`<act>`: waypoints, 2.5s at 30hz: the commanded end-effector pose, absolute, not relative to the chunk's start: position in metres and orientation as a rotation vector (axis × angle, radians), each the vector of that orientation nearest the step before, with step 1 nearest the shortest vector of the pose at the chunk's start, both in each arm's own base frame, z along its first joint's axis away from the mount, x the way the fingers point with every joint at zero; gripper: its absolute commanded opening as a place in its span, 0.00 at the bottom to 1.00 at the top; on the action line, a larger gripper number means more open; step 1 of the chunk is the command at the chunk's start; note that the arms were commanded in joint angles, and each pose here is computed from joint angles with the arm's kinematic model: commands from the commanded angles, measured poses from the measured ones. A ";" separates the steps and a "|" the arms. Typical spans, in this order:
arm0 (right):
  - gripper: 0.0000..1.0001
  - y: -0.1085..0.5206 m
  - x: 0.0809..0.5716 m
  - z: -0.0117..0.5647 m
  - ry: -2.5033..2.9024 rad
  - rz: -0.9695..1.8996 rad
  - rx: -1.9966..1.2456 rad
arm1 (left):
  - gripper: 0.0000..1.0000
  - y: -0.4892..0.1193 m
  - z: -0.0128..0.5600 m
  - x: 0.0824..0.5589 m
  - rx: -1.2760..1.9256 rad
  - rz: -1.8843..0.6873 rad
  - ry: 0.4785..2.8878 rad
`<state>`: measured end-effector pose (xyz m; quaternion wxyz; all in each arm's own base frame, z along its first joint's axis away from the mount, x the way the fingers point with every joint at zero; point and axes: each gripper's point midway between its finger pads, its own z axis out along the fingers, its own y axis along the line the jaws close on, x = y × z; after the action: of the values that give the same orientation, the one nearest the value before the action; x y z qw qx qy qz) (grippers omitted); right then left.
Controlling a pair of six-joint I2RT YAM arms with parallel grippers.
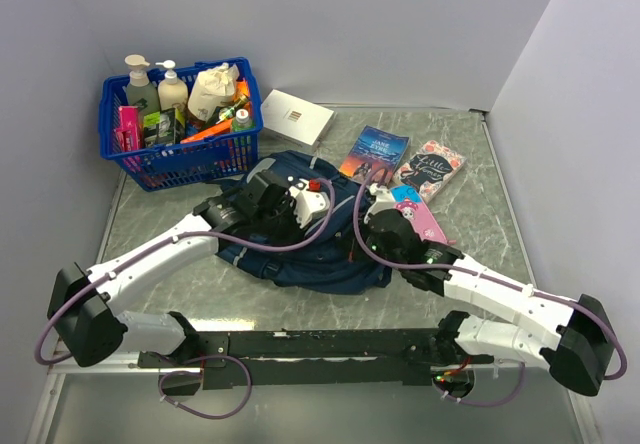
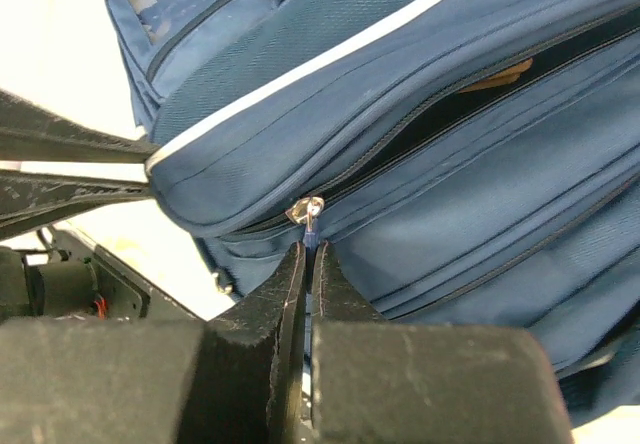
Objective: Pack the student bag
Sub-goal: Zip the student bag at the center of the board.
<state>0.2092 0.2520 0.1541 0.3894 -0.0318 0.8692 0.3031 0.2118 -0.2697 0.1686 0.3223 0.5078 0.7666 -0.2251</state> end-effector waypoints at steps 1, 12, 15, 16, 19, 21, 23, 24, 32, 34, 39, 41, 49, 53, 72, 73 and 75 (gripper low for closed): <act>0.00 0.225 0.230 0.152 2.172 0.686 -0.038 | 0.01 -0.255 0.175 0.201 1.375 -0.566 1.986; 0.00 0.213 0.254 0.122 2.246 0.659 -0.033 | 0.01 -0.235 0.167 0.185 1.531 -0.516 1.913; 0.00 0.212 0.269 0.111 2.269 0.614 -0.043 | 0.01 -0.226 0.171 0.176 1.604 -0.501 1.857; 0.00 0.212 0.274 0.109 2.275 0.603 -0.047 | 0.01 -0.223 0.173 0.175 1.630 -0.484 1.820; 0.00 0.209 0.290 0.105 2.281 0.561 -0.055 | 0.01 -0.209 0.176 0.163 1.705 -0.459 1.733; 0.00 0.210 0.297 0.107 2.271 0.554 -0.065 | 0.01 -0.200 0.174 0.154 1.720 -0.459 1.717; 0.00 0.216 0.296 0.109 2.268 0.591 -0.087 | 0.04 -0.194 0.165 0.146 1.738 -0.469 1.730; 0.00 0.219 0.295 0.111 2.254 0.614 -0.099 | 0.08 -0.192 0.163 0.143 1.750 -0.473 1.721; 0.00 0.241 0.256 0.116 2.204 0.814 -0.142 | 0.69 -0.200 0.154 0.155 1.588 -0.471 1.773; 0.00 0.247 0.249 0.117 2.196 0.836 -0.140 | 0.76 -0.220 0.179 0.171 1.424 -0.519 1.758; 0.00 0.256 0.240 0.110 2.195 0.878 -0.136 | 0.75 -0.260 0.233 0.199 1.119 -0.669 1.751; 0.00 0.257 0.242 0.112 2.178 0.898 -0.114 | 0.76 -0.274 0.238 0.206 1.070 -0.713 1.749; 0.00 0.269 0.239 0.127 2.143 0.977 -0.150 | 0.83 -0.301 0.184 0.208 1.075 -0.691 1.803; 0.00 0.271 0.236 0.129 2.135 1.007 -0.159 | 0.87 -0.297 0.166 0.223 1.012 -0.610 1.848; 0.00 0.279 0.222 0.141 2.113 1.095 -0.245 | 0.81 -0.316 0.138 0.218 1.102 -0.575 1.840; 0.00 0.279 0.222 0.142 2.110 1.099 -0.249 | 0.77 -0.314 0.137 0.220 1.102 -0.558 1.839; 0.00 0.280 0.220 0.144 2.108 1.108 -0.266 | 0.62 -0.313 0.139 0.225 1.081 -0.534 1.826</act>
<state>0.2148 0.2630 0.0986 0.3207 -0.0759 0.8652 0.3781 0.2132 -0.3101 0.1287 0.4222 0.4487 0.7539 -0.2281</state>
